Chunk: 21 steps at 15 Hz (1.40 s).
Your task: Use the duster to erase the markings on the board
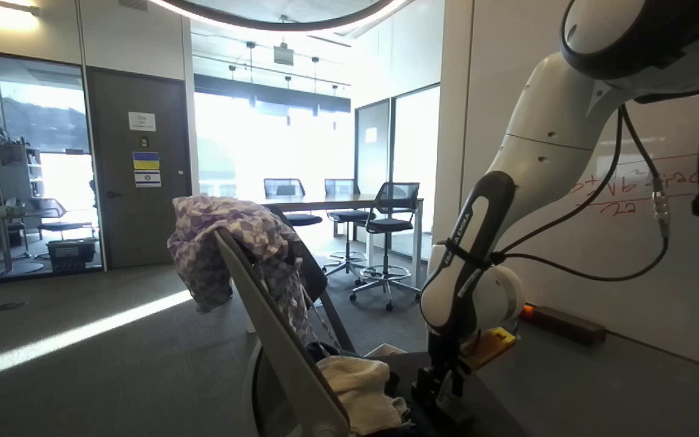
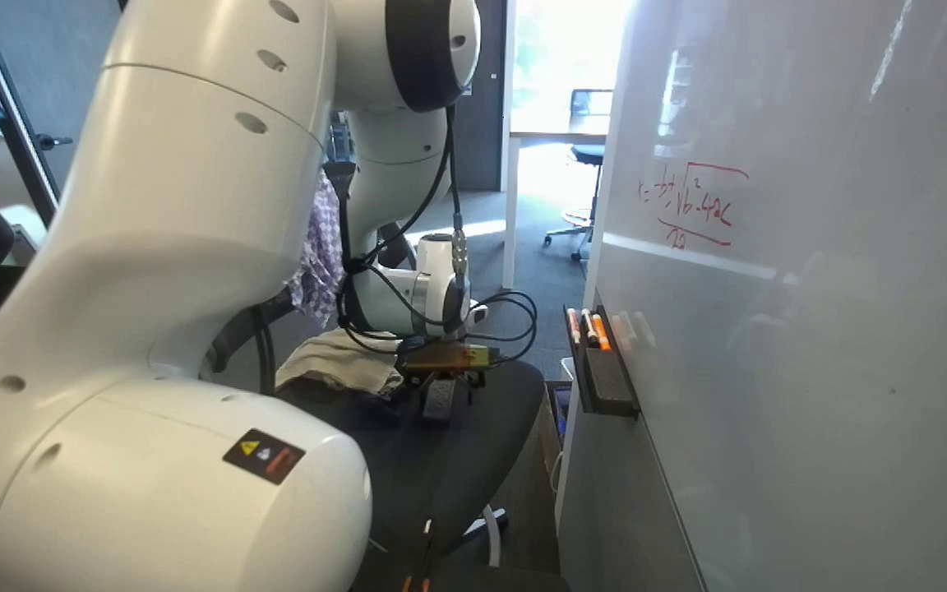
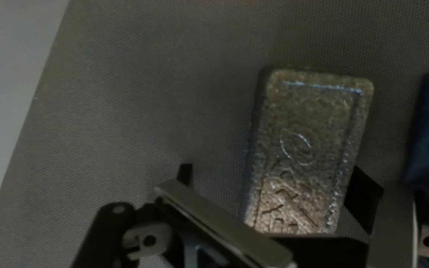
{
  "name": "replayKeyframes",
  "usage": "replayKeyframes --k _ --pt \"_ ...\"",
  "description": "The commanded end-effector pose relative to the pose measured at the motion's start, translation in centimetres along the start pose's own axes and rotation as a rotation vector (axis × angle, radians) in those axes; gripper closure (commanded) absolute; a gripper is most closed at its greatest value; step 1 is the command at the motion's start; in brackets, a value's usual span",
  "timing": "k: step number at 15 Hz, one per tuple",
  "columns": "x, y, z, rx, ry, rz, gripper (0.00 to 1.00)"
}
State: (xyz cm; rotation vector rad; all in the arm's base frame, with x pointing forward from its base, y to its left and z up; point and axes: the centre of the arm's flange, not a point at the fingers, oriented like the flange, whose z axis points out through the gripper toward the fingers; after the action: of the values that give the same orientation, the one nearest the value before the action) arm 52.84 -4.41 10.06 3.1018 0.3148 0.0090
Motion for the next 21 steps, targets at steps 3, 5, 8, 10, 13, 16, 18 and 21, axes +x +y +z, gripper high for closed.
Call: replayKeyframes --k 3,5,8,10,13,16,18,21 --pt "-0.1 -0.1 -1.5 0.036 -0.009 -0.033 0.32" --pt "-0.1 -0.4 -1.5 0.047 -0.014 -0.039 0.48" --pt "-0.2 -0.7 -1.9 0.059 -0.016 -0.040 0.69" --pt "-1.1 -0.7 -3.5 0.052 -0.024 -0.028 0.69" --pt "-4.3 0.4 -8.0 -0.023 -0.020 0.016 0.69" --pt "-7.5 1.8 -12.3 -0.163 -0.048 0.104 0.69" --pt "-9.7 2.3 -15.3 -0.249 -0.056 0.164 0.69" --pt "-12.6 2.9 -19.9 -0.384 -0.071 0.265 0.69"
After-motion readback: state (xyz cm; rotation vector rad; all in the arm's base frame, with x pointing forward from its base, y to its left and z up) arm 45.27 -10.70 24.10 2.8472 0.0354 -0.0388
